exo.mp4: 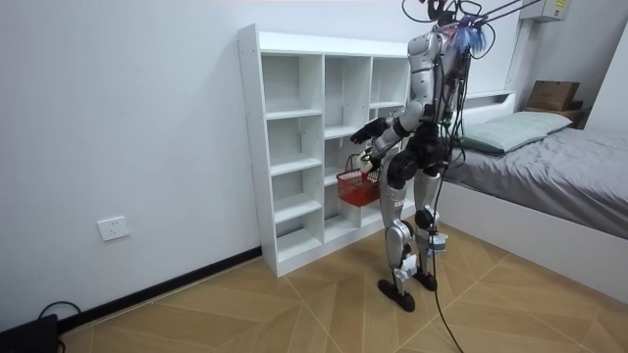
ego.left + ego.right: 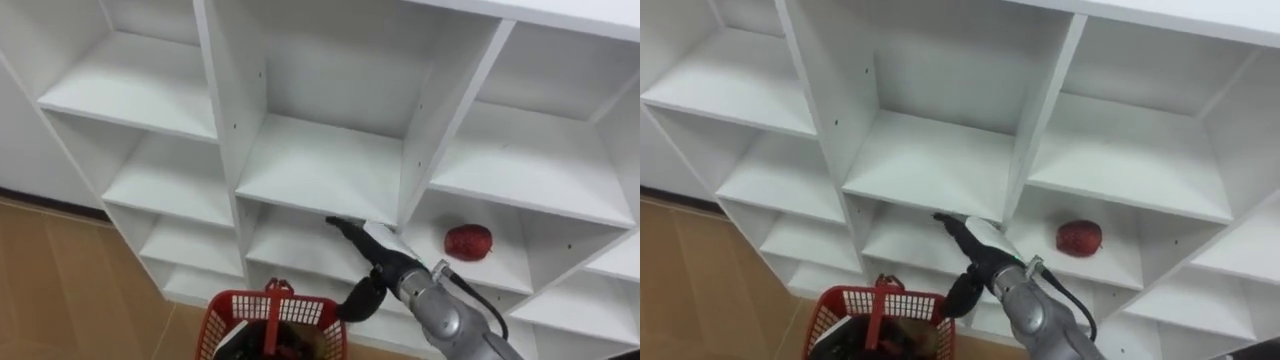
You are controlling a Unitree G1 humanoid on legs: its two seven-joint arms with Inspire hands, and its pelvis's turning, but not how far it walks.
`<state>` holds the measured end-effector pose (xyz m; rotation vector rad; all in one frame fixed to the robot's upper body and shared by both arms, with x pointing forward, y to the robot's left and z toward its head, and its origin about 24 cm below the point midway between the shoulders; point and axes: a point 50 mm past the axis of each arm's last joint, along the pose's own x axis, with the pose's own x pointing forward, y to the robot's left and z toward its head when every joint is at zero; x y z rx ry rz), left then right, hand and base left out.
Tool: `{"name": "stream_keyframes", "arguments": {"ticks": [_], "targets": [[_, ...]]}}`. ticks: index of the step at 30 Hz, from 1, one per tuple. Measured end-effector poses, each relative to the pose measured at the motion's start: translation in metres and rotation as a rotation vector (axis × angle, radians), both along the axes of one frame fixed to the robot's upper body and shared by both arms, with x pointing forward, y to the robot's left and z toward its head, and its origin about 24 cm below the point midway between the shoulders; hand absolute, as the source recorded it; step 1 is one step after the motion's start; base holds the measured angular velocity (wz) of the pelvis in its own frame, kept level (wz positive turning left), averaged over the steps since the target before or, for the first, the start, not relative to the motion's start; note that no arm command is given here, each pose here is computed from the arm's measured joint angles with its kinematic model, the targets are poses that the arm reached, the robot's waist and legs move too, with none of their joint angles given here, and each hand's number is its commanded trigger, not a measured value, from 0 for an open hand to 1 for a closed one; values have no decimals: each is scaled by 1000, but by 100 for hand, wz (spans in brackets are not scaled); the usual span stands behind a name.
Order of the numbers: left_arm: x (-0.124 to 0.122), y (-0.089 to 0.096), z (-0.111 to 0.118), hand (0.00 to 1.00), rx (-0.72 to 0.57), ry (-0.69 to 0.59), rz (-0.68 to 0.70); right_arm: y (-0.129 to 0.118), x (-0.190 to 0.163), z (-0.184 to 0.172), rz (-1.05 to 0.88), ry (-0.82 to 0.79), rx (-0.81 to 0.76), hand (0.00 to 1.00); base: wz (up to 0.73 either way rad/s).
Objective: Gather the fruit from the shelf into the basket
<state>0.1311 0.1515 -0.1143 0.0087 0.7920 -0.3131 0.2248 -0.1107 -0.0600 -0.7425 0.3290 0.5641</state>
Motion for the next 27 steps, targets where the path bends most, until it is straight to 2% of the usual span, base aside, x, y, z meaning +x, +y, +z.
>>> {"name": "stream_keyframes", "arguments": {"ticks": [11, 20, 27], "targets": [[4, 5, 3, 100, 6, -38, 47, -24, -18, 4, -69, -28, -6, 0, -14], [3, 10, 2, 100, 22, -34, 70, -28, -12, 18, -78, -110, 10, 0, -10], [-2, 13, -4, 100, 36, -8, 93, -45, 1, 43, -166, -253, -1, 0, -6]]}}
